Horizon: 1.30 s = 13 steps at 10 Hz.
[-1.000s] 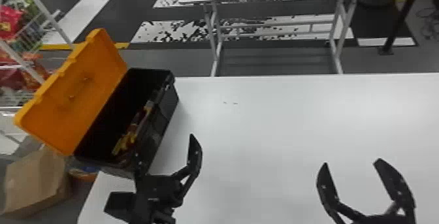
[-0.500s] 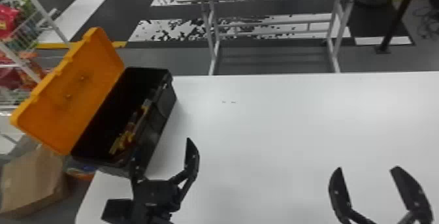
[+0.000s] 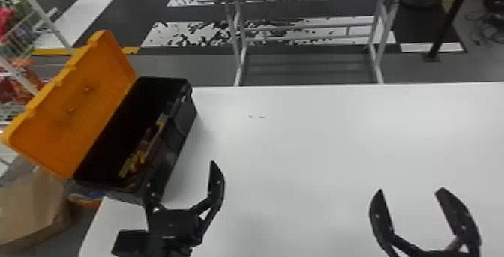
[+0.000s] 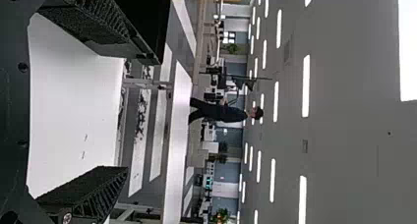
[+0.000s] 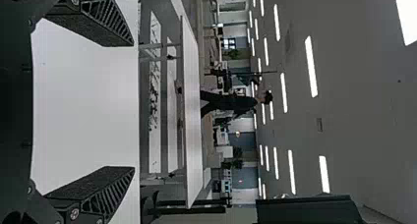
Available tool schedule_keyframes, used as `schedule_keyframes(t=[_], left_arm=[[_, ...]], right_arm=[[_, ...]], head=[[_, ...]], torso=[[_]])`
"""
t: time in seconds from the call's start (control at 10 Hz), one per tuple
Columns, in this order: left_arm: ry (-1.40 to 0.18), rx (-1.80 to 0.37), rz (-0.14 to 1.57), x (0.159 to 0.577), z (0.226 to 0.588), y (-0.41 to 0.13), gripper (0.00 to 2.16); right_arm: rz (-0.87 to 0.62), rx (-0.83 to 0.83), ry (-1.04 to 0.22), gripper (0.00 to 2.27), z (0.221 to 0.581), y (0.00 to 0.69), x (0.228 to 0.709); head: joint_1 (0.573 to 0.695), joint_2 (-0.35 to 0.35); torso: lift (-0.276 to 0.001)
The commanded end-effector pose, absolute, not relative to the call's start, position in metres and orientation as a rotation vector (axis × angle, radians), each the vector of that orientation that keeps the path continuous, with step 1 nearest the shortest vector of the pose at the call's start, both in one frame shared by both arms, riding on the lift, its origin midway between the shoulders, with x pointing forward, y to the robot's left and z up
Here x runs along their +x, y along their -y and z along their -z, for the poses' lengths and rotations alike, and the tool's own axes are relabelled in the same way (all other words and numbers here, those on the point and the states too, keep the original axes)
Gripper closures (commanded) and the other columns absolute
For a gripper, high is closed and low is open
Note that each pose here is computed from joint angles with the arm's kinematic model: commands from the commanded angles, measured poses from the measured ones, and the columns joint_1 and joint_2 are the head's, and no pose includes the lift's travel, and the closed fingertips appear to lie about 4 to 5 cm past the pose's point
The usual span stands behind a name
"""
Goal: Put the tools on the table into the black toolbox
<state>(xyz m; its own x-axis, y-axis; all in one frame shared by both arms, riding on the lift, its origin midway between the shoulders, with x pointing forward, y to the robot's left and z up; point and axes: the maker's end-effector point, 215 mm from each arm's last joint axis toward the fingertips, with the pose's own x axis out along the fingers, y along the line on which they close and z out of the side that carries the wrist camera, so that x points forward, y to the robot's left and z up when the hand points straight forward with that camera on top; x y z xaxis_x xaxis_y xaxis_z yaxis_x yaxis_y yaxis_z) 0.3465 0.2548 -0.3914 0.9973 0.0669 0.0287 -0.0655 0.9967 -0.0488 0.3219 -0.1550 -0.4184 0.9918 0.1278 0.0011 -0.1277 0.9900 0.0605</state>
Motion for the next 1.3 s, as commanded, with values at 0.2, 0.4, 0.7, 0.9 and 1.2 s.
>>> schedule_keyframes(t=[0.2,0.4,0.7,0.9,1.2], left_arm=[[0.023,-0.043,-0.059,0.3465,0.3936,-0.2548,0.07],[0.022,-0.043,-0.053,0.3464,0.3943,-0.2536,0.07],[0.022,-0.047,-0.048,0.3465,0.3943,-0.2532,0.08],[0.022,-0.048,-0.047,0.3465,0.3944,-0.2524,0.08],[0.023,-0.048,-0.043,0.3470,0.3939,-0.2500,0.07]], right_arm=[[-0.137,0.065,-0.014,0.12,0.4206,0.1500,0.3240],[-0.139,0.067,-0.009,0.12,0.4188,0.1485,0.3241],[-0.141,0.070,-0.009,0.12,0.4184,0.1470,0.3222],[-0.139,0.070,-0.004,0.12,0.4165,0.1475,0.3209],[-0.137,0.070,-0.008,0.11,0.4175,0.1485,0.3210]], head=[[0.695,0.177],[0.695,0.180],[0.695,0.182],[0.695,0.184],[0.695,0.180]], torso=[[-0.075],[-0.075],[-0.075],[-0.075],[-0.075]])
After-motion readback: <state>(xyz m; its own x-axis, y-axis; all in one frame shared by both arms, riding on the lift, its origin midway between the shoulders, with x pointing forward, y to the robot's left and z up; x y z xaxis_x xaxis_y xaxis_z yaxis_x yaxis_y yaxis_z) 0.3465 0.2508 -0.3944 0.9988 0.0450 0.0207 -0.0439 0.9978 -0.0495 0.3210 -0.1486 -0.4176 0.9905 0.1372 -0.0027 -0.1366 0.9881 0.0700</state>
